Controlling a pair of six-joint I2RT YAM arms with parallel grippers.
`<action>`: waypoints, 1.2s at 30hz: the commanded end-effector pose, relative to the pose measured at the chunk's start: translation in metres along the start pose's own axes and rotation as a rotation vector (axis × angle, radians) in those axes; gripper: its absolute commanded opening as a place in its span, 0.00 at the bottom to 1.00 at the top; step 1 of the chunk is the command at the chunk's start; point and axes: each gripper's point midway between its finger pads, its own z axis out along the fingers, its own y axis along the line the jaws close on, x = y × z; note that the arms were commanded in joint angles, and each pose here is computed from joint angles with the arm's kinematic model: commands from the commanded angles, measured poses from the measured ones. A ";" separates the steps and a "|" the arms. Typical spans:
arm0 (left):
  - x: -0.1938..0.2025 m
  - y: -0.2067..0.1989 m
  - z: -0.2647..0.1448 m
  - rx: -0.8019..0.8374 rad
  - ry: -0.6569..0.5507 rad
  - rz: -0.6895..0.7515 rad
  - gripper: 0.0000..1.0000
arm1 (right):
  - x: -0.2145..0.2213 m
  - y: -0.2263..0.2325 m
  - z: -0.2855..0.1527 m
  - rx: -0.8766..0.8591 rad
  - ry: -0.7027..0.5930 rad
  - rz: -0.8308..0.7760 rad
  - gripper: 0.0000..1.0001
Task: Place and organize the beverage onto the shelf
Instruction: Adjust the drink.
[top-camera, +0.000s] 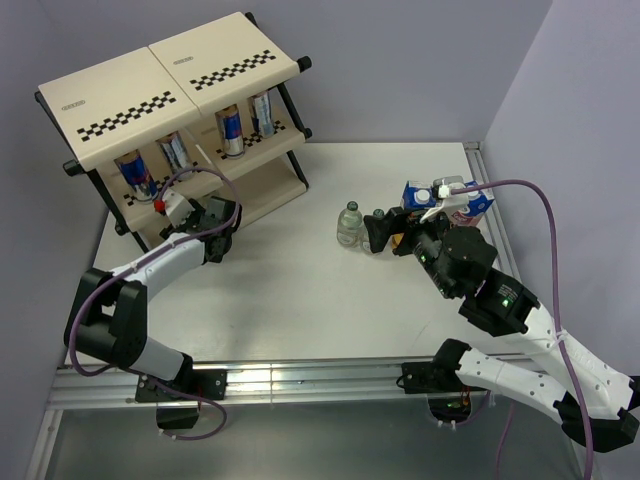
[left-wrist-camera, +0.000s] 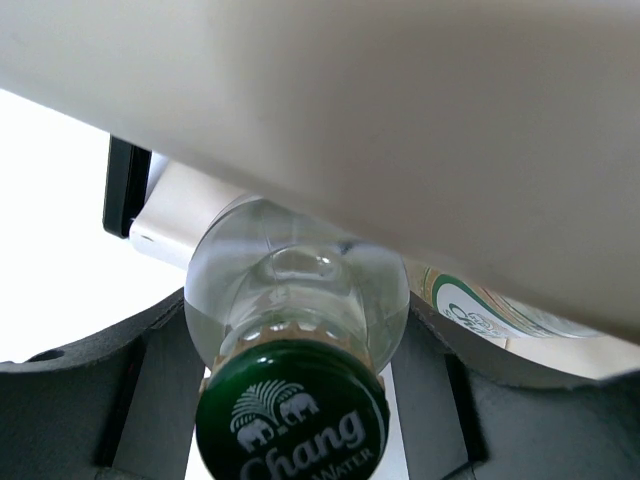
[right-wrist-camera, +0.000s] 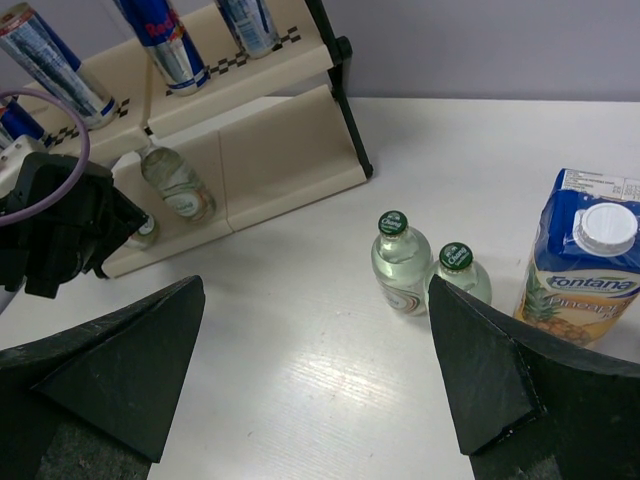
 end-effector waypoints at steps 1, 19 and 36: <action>-0.026 -0.013 0.002 -0.010 -0.060 -0.097 0.07 | -0.006 0.001 0.000 -0.009 -0.030 0.018 1.00; -0.035 -0.015 -0.002 0.021 -0.064 -0.098 0.00 | -0.004 0.003 0.002 -0.013 -0.024 0.011 1.00; -0.045 -0.025 -0.034 0.230 0.013 -0.043 0.00 | 0.001 0.006 0.005 -0.025 -0.010 0.014 1.00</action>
